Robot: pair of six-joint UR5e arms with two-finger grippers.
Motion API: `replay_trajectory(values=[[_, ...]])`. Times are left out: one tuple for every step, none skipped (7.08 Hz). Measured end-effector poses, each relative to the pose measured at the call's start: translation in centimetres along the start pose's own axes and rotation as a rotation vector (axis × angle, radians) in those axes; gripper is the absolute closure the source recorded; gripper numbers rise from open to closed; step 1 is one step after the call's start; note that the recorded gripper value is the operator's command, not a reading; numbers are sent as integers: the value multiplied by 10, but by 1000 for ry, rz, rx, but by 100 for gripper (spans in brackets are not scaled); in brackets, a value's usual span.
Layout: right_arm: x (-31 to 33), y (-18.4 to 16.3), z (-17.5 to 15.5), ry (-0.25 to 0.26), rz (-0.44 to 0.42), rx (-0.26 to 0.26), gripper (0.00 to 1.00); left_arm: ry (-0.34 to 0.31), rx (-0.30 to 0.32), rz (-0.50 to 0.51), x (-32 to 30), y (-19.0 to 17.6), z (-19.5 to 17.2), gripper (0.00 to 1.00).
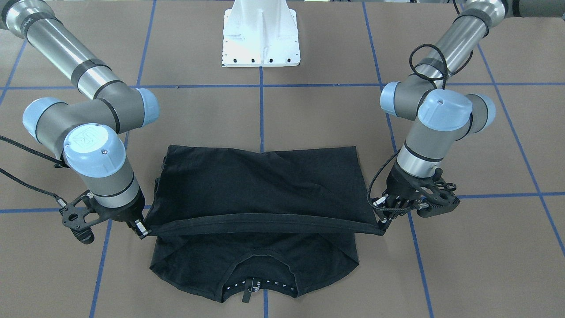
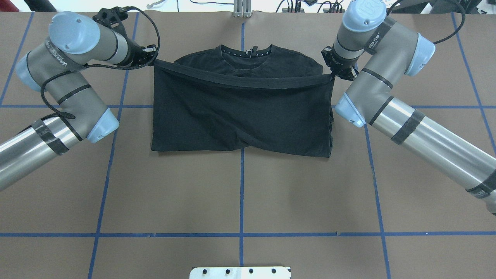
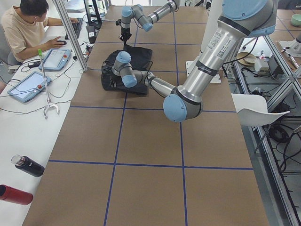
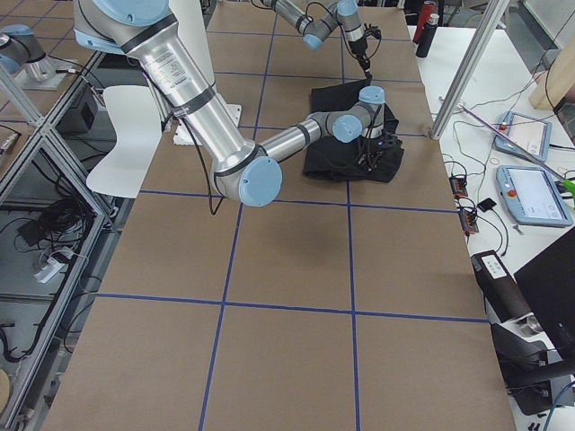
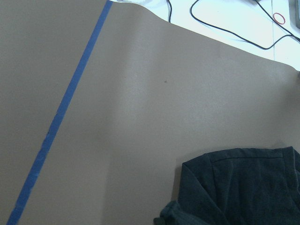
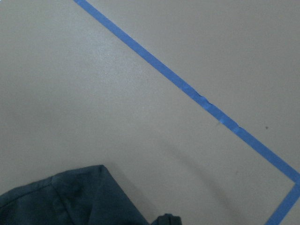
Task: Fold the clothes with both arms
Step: 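Lower the hem near the collar and open both grippers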
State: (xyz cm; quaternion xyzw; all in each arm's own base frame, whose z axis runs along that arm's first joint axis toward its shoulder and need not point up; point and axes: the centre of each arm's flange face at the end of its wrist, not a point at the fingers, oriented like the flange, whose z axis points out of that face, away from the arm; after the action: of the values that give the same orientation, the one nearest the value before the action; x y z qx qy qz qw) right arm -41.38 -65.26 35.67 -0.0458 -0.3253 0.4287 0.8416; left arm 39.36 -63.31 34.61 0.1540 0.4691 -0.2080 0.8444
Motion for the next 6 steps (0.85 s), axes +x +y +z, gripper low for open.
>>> replay_trajectory(values=[[-4,-3,6,-5,-7,12,100,8,5,1,-3,-1,5,99],[-9,-5,11,-9,-12,21,100,18,9,3,-7,-2,10,94],[-15,-6,14,-13,-15,30,89,21,13,4,-10,-2,13,85],[-20,-7,18,-10,-16,38,71,18,19,4,-12,-3,16,72],[-23,-8,23,-3,-16,46,66,13,28,3,-15,-4,19,68],[-25,-10,26,2,-15,54,40,14,35,3,-19,-5,23,53]])
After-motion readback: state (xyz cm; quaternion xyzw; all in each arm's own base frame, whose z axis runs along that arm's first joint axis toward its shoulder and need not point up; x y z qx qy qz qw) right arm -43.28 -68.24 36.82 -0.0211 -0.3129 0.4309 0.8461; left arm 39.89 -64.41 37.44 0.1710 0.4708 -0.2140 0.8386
